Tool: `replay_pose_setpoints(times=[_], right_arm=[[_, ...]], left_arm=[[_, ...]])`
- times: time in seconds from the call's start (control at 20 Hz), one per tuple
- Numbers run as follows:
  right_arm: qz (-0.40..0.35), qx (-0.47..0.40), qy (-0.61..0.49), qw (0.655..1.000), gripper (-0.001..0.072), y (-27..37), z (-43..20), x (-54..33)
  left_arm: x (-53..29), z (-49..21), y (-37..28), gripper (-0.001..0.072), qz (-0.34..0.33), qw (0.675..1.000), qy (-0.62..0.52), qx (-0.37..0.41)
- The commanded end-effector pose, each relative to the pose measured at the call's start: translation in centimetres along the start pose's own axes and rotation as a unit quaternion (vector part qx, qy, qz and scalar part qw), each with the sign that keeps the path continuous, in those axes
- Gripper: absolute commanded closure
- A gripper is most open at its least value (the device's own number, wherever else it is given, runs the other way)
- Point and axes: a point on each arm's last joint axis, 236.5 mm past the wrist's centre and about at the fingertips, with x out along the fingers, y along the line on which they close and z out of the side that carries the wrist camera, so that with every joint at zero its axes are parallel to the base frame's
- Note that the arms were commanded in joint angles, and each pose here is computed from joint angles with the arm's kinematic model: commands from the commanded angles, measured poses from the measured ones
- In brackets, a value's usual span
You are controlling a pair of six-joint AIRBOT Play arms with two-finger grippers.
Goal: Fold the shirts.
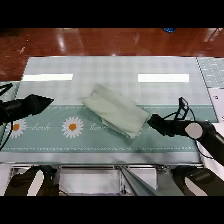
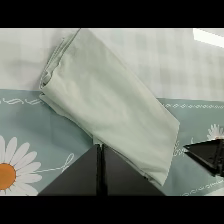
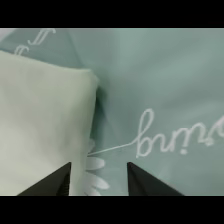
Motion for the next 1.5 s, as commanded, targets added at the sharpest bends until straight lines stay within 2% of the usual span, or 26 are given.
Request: replay_pose_setpoints(times=[0.0, 0.25, 0.3, 0.4, 0.65, 0.8, 0.95, 1.15, 1.45], right_arm=[[0.064, 0.041, 0.049, 0.996, 0.0305, 2.0, -1.8, 3.0], [0.098, 0.023, 0.118, 0.988, 0.0311, 4.5, -2.8, 6.0], [0.106, 0.003, 0.123, 0.987, 0.0391, 5.6, -2.3, 6.3], [0.138, -0.060, 0.127, 0.980, 0.0694, 9.0, -0.9, 6.2], [0.217, -0.199, 0.071, 0.953, 0.0691, 19.9, 4.6, 0.7], [0.207, -0.279, 0.017, 0.938, 0.0691, 24.2, 8.3, -4.1], [0.187, -0.316, -0.041, 0.929, 0.0691, 26.5, 12.8, -10.3], [0.193, -0.292, -0.120, 0.929, 0.0691, 26.1, 18.7, -18.9], [0.127, -0.183, -0.211, 0.952, 0.0691, 16.1, 24.4, -29.1]], left_arm=[[0.0, 0.0, 0.0, 0.0687, 0.000, 1.000, -0.001, 0.000], [0.0, 0.1, 0.0, 0.0687, 0.001, 1.000, -0.002, 0.001], [0.0, 0.1, 0.0, 0.0687, 0.001, 1.000, -0.002, 0.001], [0.0, 0.1, 0.0, 0.0687, 0.001, 1.000, -0.002, 0.000], [0.3, -0.5, 0.5, 0.0687, 0.002, 1.000, 0.005, -0.006], [0.8, -1.3, 1.0, 0.0687, 0.004, 1.000, 0.015, -0.015], [1.4, -2.5, 1.8, 0.0687, 0.006, 0.999, 0.030, -0.027], [2.0, -3.7, 2.5, 0.0687, 0.008, 0.999, 0.043, -0.029], [2.1, -3.8, 2.6, 0.0687, 0.008, 0.999, 0.044, -0.025]])
